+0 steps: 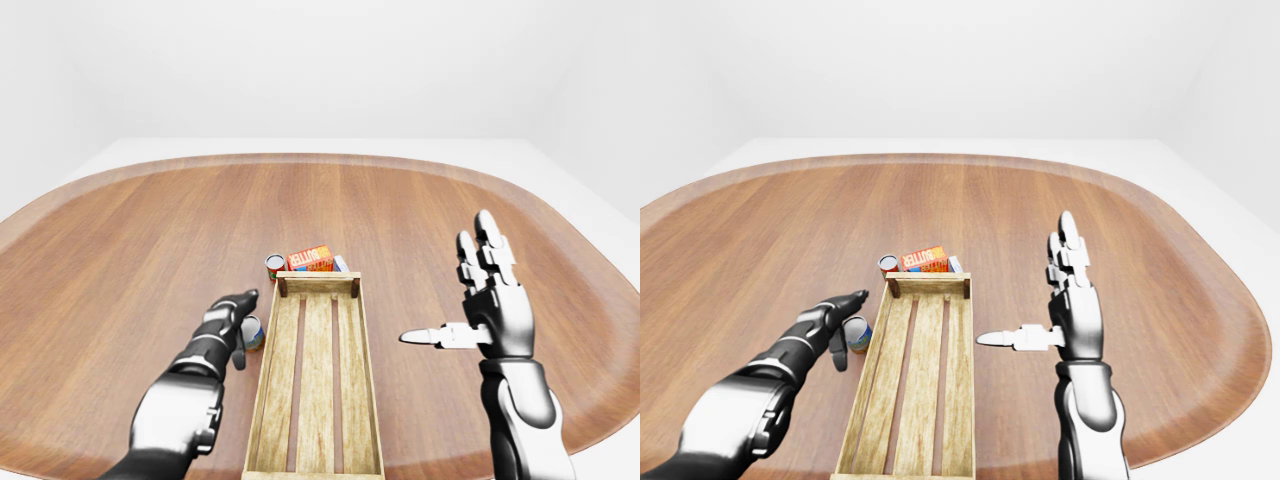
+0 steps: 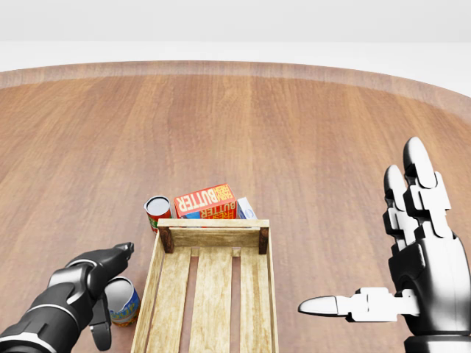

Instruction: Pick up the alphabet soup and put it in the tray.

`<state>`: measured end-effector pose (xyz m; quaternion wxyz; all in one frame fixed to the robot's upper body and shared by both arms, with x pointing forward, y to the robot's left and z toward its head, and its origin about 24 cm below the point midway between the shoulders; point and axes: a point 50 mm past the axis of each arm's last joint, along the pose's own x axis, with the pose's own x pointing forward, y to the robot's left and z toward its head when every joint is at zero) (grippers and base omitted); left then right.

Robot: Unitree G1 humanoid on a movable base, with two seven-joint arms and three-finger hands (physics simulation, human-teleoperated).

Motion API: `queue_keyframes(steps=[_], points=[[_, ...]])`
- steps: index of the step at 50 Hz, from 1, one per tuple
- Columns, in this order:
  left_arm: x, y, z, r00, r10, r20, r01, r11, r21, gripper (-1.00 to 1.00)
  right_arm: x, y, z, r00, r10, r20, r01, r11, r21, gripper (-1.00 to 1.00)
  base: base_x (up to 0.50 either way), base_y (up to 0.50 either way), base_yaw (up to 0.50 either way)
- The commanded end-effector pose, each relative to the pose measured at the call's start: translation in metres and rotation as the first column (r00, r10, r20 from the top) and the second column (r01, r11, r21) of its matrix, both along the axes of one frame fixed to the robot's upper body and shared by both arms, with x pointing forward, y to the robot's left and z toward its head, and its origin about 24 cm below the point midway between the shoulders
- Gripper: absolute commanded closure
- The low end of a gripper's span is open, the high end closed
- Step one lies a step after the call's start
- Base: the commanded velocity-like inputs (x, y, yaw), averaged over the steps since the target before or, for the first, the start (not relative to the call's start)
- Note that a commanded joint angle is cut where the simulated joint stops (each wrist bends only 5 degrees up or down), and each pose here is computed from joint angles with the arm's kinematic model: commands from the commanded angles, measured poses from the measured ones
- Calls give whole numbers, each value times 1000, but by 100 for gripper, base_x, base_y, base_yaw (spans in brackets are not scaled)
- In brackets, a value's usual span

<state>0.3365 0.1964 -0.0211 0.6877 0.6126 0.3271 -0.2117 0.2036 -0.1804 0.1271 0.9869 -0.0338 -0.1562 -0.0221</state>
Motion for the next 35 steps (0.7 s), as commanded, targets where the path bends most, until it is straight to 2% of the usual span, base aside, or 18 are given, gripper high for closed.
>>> queue_keyframes(steps=[1,19,20,21,34,35], points=[[-1,-3,-2,1000,0,-7,0,1000,-13,-100,-1,-2,0,1000,-4,2,4,1000,2,-100,0,0,0],[-7,-5,-9,999,4,-33,-5,1000,-30,-100,0,0,-1,1000,0,-3,0,1000,2,-100,0,0,0],[-7,-5,-10,999,2,-36,-3,999,-37,7,0,-1,-1,1000,-1,-3,1,1000,2,-100,0,0,0],[-7,-5,-10,999,4,-37,-6,999,-45,95,0,-1,-1,1000,-2,-3,2,1000,2,-100,0,0,0],[-7,-5,-9,999,2,-39,-4,999,-54,98,1,-1,-1,1000,0,-5,0,1000,4,-100,0,0,0],[-7,-2,-8,999,18,-45,-21,998,-63,98,1,-1,-2,1000,-1,-6,1,1000,4,-100,0,0,0]])
